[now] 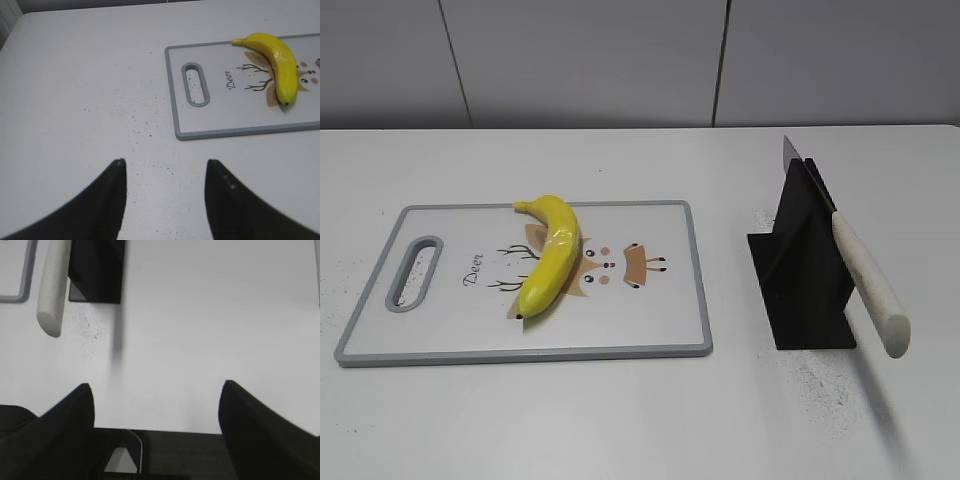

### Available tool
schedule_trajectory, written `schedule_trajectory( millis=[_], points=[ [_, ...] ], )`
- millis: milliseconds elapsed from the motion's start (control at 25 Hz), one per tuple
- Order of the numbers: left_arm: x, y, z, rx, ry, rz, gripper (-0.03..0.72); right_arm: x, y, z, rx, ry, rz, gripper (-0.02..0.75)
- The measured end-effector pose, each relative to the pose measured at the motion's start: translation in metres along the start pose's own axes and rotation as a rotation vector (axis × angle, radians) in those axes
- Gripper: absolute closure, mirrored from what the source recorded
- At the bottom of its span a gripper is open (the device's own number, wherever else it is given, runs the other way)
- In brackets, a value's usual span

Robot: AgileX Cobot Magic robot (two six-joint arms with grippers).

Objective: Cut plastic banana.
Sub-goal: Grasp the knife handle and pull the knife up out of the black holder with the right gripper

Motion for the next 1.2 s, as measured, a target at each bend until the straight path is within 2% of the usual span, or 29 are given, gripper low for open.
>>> schedule_trajectory(
  millis=[320,560,840,1000,1200],
  points=[
    [0.000,0.000,0.000,0.000,0.000,0.000,0.208,0.041,0.028,0.006,0.021,0.014,0.152,0.152],
    [0.000,0.000,0.000,0.000,0.000,0.000,0.209,0.068,0.056,0.035,0.077,-0.042,0.264,0.152],
    [0.000,0.000,0.000,0.000,0.000,0.000,0.209,0.103,0.101,0.064,0.134,-0.006,0.394,0.152],
    [0.000,0.000,0.000,0.000,0.000,0.000,0.209,0.105,0.137,0.076,0.160,0.022,0.509,0.155],
    [0.000,0.000,0.000,0.000,0.000,0.000,0.209,0.096,0.184,0.079,0.125,0.041,0.658,0.190]
  ],
)
Point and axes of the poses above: a point on each arm's last joint axis where the gripper is mounted, y pointing out along that axis toward the gripper, z along the wrist's bending axis when the last joint is at zero, x = y × z, the point moved 1 cm from there along y, pointing out along that axis toward the gripper, and after that the axes turned 1 degree about -y, right-handed, at the moved point
